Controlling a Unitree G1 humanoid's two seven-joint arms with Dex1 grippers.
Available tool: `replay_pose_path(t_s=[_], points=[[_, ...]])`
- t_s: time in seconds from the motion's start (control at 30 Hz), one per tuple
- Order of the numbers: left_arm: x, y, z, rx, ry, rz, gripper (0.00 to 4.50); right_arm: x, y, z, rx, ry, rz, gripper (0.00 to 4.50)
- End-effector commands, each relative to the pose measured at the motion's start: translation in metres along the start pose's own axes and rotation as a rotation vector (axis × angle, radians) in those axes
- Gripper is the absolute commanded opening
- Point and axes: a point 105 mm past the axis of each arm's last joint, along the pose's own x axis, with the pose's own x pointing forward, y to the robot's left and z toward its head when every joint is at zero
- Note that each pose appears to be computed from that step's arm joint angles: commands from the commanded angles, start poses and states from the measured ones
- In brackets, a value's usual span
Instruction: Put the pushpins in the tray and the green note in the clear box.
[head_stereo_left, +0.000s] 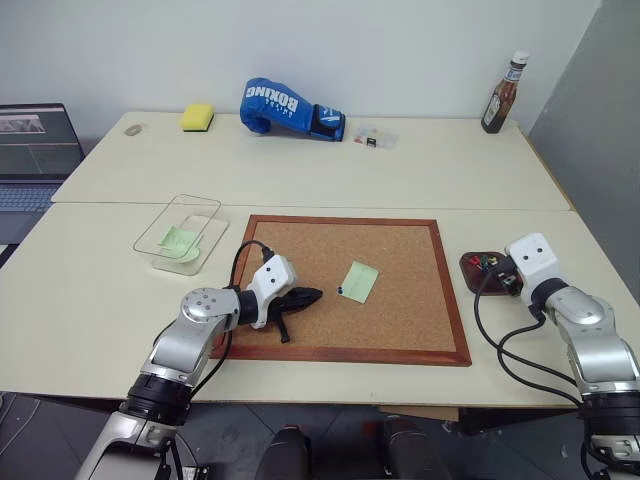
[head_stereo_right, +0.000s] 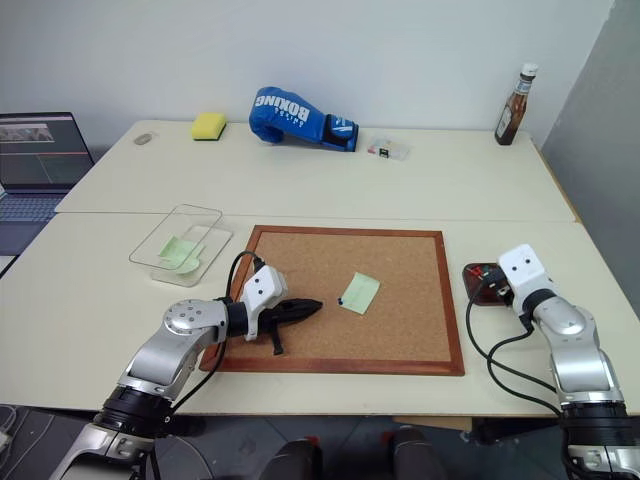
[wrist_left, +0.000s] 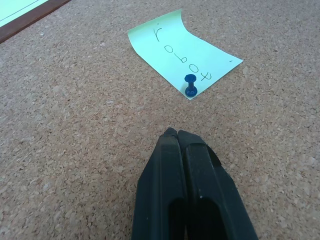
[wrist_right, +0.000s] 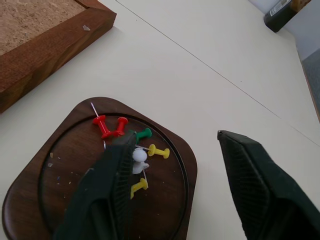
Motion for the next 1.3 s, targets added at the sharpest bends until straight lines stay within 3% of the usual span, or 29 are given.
replay_pose_path(t_s=[0.03, 0.17, 0.6, 0.77, 1.03, 1.17, 1.3], points=[[0.002, -0.008, -0.022, -0.039, 0.080, -0.016, 0.00, -0.003, -0.005, 0.014, 0.003, -0.051, -0.012, 3.72], [0.002, -0.009, -0.022, -0.042, 0.080, -0.016, 0.00, -0.002, -0.004, 0.012, 0.004, -0.038, -0.011, 4.47], [0.002, -0.010, -0.023, -0.046, 0.081, -0.017, 0.00, -0.003, -0.003, 0.010, 0.020, -0.025, 0.007, 4.47], [0.002, -0.007, -0.022, -0.051, 0.074, 0.000, 0.00, -0.007, -0.002, 0.030, 0.065, -0.116, 0.053, 4.47], [0.001, -0.009, -0.024, -0.056, 0.077, 0.000, 0.00, -0.018, 0.048, 0.087, 0.148, -0.335, 0.419, 4.47], [0.001, -0.007, -0.021, -0.069, 0.069, 0.007, 0.00, -0.028, 0.098, 0.099, 0.176, -0.363, 0.674, 4.47], [0.001, -0.005, -0.019, -0.096, 0.054, 0.018, 0.00, -0.026, 0.135, 0.113, 0.221, -0.389, 0.805, 4.47]])
